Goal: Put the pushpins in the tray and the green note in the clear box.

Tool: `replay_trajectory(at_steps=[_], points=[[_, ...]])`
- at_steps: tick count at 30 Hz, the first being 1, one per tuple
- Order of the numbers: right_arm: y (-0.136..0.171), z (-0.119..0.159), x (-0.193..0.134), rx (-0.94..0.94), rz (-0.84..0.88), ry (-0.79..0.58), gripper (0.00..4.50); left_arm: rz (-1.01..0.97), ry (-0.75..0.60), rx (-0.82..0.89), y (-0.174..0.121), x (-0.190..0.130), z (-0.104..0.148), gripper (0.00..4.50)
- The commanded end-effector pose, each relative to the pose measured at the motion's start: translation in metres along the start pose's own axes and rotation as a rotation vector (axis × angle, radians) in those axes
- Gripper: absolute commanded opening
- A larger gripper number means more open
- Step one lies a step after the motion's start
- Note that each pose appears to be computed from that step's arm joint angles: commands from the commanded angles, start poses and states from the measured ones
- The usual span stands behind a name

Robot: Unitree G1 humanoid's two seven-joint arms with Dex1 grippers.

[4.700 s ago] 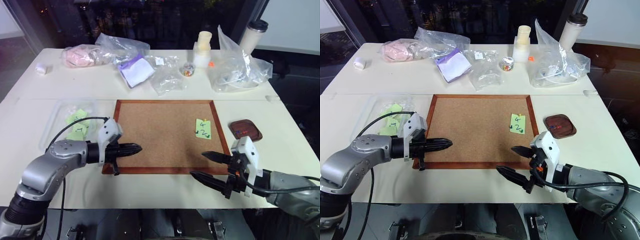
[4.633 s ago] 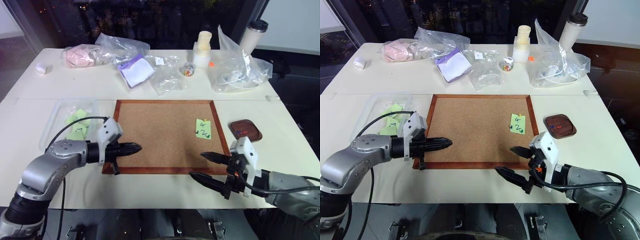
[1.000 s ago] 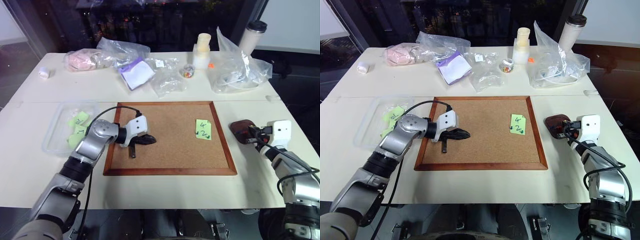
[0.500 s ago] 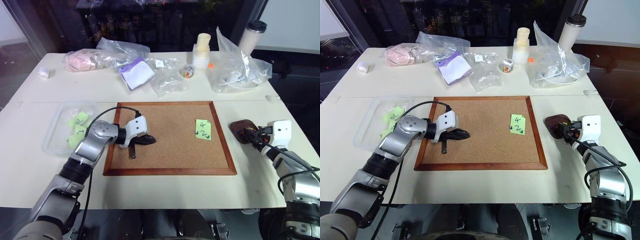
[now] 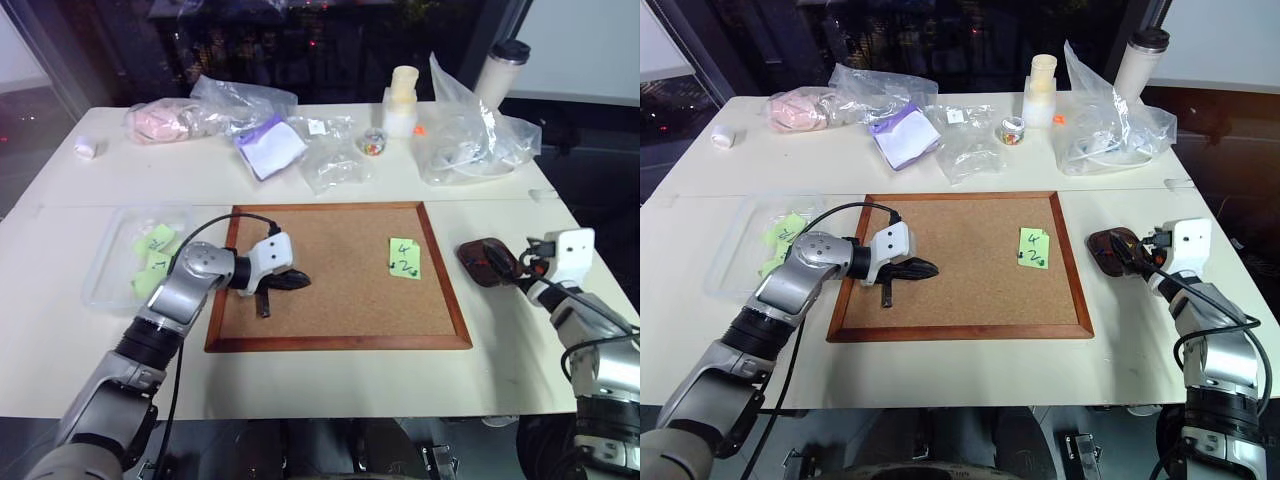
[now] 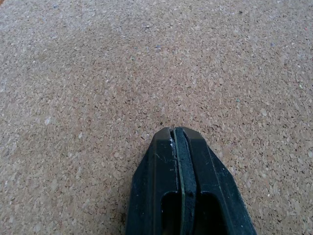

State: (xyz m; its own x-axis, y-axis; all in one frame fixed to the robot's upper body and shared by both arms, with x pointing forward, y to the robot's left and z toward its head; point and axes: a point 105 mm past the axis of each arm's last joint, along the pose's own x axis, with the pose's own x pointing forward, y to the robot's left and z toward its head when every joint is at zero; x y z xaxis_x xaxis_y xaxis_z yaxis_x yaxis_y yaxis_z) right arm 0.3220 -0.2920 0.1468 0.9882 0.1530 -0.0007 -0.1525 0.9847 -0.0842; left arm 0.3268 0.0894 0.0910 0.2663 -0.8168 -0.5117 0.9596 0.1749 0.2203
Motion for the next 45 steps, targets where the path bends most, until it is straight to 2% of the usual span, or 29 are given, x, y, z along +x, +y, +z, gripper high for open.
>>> replay_trajectory(at_steps=[1,5,9,19,22,27,29,36,45], points=[[0.051,0.021,-0.005,0.004,0.222,-0.034,4.4,-0.043,0.093,-0.069,-0.012,0.004,-0.027,0.0],[0.08,0.006,-0.009,0.031,0.325,0.044,4.4,-0.04,0.093,-0.068,-0.011,0.003,-0.027,0.0],[0.113,-0.021,-0.006,0.041,0.377,0.096,4.4,-0.037,0.092,-0.072,-0.011,0.003,-0.027,0.0],[0.118,-0.043,-0.006,0.017,0.402,0.136,4.4,-0.042,0.1,-0.076,-0.015,0.004,-0.029,0.0],[0.118,-0.045,-0.005,0.012,0.403,0.139,3.53,-0.04,0.099,-0.076,-0.015,0.004,-0.029,0.0],[0.118,-0.046,-0.005,0.01,0.407,0.139,1.18,-0.04,0.101,-0.076,-0.017,0.004,-0.029,0.0],[0.118,-0.047,-0.004,0.007,0.406,0.14,0.09,-0.041,0.1,-0.079,-0.017,0.004,-0.03,0.0],[0.112,-0.042,-0.004,-0.006,0.371,0.114,0.04,-0.05,0.108,-0.081,-0.019,0.004,-0.031,0.0],[0.092,0.004,-0.003,0.035,0.266,-0.06,0.04,-0.082,0.165,-0.07,-0.025,0.002,-0.042,0.0]])
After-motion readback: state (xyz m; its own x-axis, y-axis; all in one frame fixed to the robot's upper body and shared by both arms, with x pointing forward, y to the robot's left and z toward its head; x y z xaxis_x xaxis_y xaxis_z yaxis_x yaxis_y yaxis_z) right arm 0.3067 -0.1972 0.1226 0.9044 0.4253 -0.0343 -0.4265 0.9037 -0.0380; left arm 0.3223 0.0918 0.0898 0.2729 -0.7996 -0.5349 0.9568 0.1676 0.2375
